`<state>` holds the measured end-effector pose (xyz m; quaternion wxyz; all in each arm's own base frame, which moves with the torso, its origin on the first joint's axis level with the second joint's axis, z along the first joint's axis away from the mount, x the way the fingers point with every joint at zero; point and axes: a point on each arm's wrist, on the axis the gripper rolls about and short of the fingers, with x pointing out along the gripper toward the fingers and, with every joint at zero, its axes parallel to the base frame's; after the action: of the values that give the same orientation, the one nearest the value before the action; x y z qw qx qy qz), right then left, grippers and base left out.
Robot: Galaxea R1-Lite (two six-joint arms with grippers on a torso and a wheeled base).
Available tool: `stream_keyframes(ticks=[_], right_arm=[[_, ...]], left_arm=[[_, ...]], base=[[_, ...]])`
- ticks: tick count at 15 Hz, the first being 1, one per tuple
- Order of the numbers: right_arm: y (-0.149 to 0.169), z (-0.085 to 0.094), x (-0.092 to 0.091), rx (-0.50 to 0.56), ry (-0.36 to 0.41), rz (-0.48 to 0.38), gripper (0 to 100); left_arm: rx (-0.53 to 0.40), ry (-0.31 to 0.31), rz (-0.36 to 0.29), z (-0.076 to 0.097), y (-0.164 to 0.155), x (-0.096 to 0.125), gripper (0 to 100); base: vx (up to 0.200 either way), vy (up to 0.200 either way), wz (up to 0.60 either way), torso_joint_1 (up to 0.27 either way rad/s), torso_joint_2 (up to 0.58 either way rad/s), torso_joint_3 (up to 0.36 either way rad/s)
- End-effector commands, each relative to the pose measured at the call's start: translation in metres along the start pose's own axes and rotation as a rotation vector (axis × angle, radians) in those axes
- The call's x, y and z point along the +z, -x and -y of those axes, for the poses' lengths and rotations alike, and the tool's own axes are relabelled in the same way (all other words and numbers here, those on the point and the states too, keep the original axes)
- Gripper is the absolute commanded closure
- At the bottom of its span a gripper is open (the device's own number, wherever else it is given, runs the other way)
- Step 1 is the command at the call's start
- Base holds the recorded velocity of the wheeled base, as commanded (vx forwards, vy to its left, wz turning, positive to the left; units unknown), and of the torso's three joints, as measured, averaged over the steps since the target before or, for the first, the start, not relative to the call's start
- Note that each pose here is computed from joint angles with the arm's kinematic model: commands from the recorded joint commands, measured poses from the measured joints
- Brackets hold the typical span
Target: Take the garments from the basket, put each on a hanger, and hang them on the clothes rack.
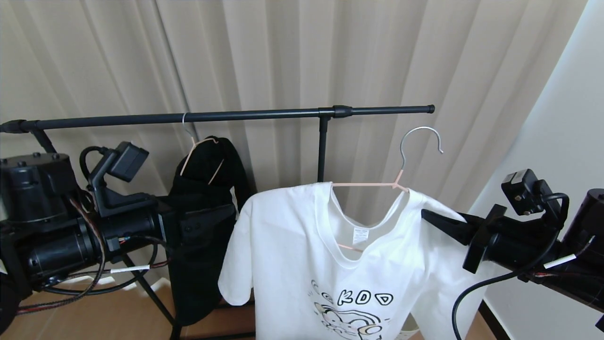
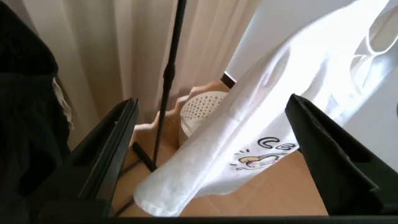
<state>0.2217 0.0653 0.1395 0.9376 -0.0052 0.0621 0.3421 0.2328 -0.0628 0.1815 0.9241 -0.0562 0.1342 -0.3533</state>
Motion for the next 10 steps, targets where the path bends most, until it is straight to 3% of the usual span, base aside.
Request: stream_keyframes(ticks=[1,7,10], right_arm=[[-0.001,-0.002,-0.005,0.014,-0.007,-0.019,100],[-0.004,-0.022,-0.008,0.103,0.02,-0.035,100],[-0.003,-0.031,-0.01,0.135,0.026,-0.04,100]], left_arm=[[-0.068,-0.062,0.071,0.026,0.01,0.042,0],[-0.232,-0.178,-0.129,0.074,-0.006,0.069,0],[-0.228,-0.269,-0.211,0.086,-0.021,0.066,0]], base=[[0.0,0.0,0.0,0.0,0.0,0.0],[0.0,0.0,0.0,0.0,0.0,0.0],[0.0,0.0,0.0,0.0,0.0,0.0]])
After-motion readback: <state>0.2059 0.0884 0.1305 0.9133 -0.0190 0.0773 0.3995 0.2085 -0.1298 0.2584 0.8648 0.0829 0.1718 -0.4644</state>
